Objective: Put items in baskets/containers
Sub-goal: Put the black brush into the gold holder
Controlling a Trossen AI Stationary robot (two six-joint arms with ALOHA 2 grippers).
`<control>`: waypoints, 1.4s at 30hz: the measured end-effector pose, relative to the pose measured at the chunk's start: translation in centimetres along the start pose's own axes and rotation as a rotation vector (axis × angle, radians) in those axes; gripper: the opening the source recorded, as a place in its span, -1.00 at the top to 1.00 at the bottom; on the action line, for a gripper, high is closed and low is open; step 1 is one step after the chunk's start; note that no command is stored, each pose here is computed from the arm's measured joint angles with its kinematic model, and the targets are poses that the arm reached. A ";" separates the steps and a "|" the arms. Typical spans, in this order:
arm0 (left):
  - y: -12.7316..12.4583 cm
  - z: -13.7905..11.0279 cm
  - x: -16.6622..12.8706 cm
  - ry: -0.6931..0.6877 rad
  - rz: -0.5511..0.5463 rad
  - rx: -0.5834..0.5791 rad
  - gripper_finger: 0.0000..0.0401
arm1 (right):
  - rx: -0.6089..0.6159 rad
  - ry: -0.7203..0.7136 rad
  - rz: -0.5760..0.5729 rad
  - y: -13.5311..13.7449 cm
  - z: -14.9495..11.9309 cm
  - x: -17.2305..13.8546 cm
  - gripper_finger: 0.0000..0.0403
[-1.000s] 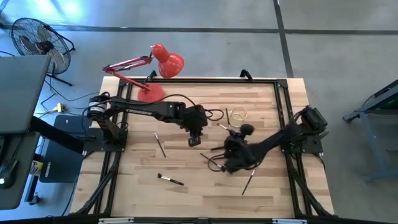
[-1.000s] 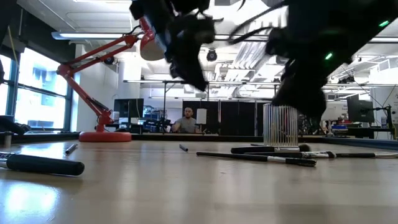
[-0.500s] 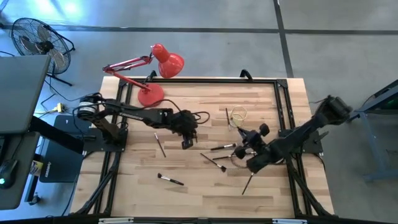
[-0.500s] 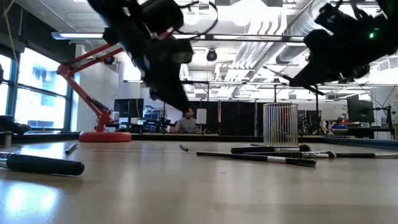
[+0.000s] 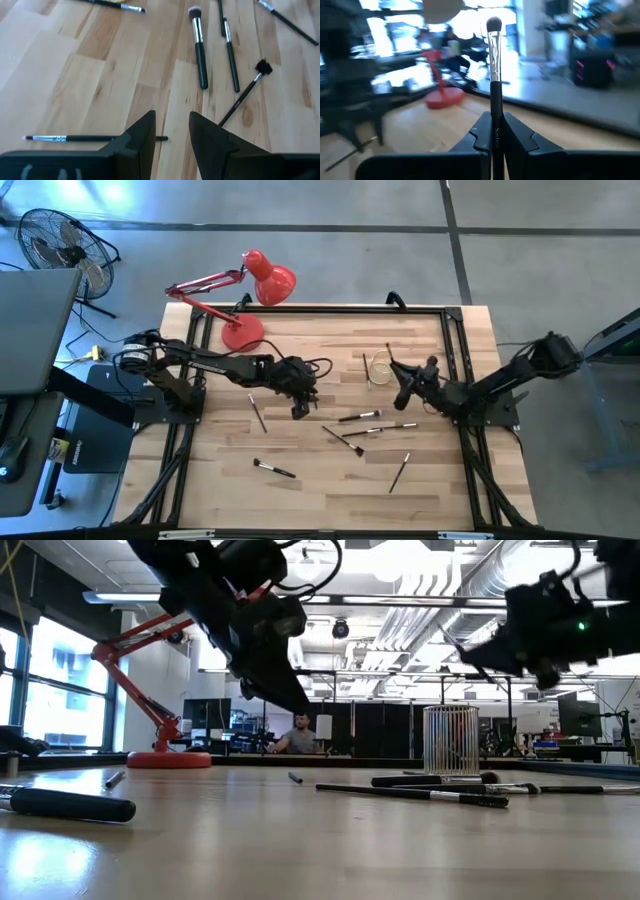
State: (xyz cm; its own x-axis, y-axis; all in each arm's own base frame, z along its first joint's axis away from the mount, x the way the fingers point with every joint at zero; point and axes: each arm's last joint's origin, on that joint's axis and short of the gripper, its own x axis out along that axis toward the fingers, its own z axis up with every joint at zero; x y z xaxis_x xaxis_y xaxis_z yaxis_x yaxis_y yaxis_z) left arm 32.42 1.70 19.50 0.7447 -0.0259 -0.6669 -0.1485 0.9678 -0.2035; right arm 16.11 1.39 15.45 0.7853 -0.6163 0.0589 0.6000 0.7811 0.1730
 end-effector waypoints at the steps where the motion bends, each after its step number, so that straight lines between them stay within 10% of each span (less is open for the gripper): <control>1: 0.0 0.0 0.0 -0.003 0.000 0.001 0.42 | -0.020 -0.014 0.033 0.2 0.4 0.6 0.91; 42: -0.1 0.0 0.0 0.000 -0.029 0.029 0.42 | -0.189 0.136 0.014 -3.3 -2.4 5.1 0.75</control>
State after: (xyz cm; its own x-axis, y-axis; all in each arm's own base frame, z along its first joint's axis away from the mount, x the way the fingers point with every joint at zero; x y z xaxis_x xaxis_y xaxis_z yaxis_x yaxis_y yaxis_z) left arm 32.48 1.62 19.53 0.7484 -0.0538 -0.6611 -0.1081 0.9735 -0.2016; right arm 18.44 -4.10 12.82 0.7997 -0.5957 -0.0752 0.5964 0.8025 -0.0151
